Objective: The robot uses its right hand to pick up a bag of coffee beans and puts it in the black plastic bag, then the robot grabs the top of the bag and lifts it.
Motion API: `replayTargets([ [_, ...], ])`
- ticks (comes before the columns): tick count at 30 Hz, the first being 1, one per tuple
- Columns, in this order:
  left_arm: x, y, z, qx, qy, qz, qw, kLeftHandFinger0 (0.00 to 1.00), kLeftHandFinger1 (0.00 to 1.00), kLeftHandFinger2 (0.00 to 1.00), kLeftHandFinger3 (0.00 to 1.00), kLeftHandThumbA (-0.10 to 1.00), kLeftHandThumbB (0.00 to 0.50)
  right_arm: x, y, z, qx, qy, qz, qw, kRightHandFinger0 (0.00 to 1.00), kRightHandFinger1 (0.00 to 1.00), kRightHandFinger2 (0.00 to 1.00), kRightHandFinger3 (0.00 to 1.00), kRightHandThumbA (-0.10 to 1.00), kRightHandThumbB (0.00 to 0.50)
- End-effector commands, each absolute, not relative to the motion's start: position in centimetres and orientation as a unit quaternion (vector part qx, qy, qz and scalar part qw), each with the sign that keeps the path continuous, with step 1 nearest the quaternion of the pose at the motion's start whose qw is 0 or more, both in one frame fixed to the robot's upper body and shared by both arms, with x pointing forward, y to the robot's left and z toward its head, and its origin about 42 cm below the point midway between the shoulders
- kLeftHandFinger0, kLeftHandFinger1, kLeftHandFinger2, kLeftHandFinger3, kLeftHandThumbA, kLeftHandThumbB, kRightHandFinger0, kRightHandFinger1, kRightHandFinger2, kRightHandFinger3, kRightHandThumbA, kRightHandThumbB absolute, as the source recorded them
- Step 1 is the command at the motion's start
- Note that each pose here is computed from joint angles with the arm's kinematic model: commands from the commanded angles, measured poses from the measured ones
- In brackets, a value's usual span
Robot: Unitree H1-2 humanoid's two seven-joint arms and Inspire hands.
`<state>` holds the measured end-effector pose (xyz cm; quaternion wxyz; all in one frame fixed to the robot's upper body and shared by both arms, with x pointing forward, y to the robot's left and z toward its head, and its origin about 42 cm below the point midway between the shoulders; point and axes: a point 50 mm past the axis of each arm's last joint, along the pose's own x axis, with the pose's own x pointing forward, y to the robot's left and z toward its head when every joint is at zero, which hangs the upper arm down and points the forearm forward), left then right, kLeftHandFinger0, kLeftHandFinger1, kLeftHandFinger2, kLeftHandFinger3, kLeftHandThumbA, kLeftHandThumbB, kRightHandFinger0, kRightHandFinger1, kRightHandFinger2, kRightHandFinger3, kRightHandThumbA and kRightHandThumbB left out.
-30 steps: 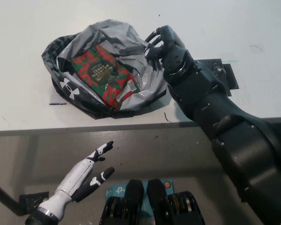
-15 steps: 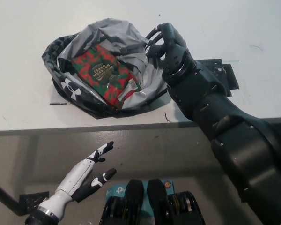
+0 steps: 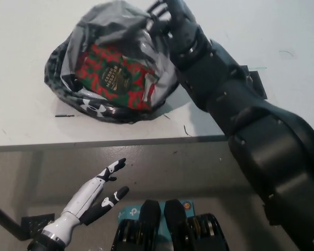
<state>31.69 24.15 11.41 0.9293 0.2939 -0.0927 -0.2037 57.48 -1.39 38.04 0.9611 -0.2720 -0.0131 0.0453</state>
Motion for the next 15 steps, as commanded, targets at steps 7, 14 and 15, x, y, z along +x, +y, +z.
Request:
replayTargets([
  [7,32.5,24.0,13.5,0.305,-0.122,-0.207,0.922,0.91,1.0,1.0,1.0,0.95,0.297,56.7,1.6,46.3,-0.268,-0.094,0.064,0.957,0.0,0.0,0.04,0.35,-0.1,0.177],
  [14,32.7,24.0,13.7,0.309,-0.126,-0.209,0.919,0.88,0.97,1.0,1.0,0.95,0.288,57.4,-0.2,44.7,-0.255,-0.069,0.056,0.963,0.02,0.08,0.12,0.45,-0.1,0.182],
  [15,32.7,24.0,13.7,0.309,-0.126,-0.209,0.919,0.88,0.96,1.0,1.0,0.95,0.292,57.4,-0.3,44.6,-0.257,-0.068,0.056,0.963,0.0,0.07,0.11,0.38,-0.1,0.178],
])
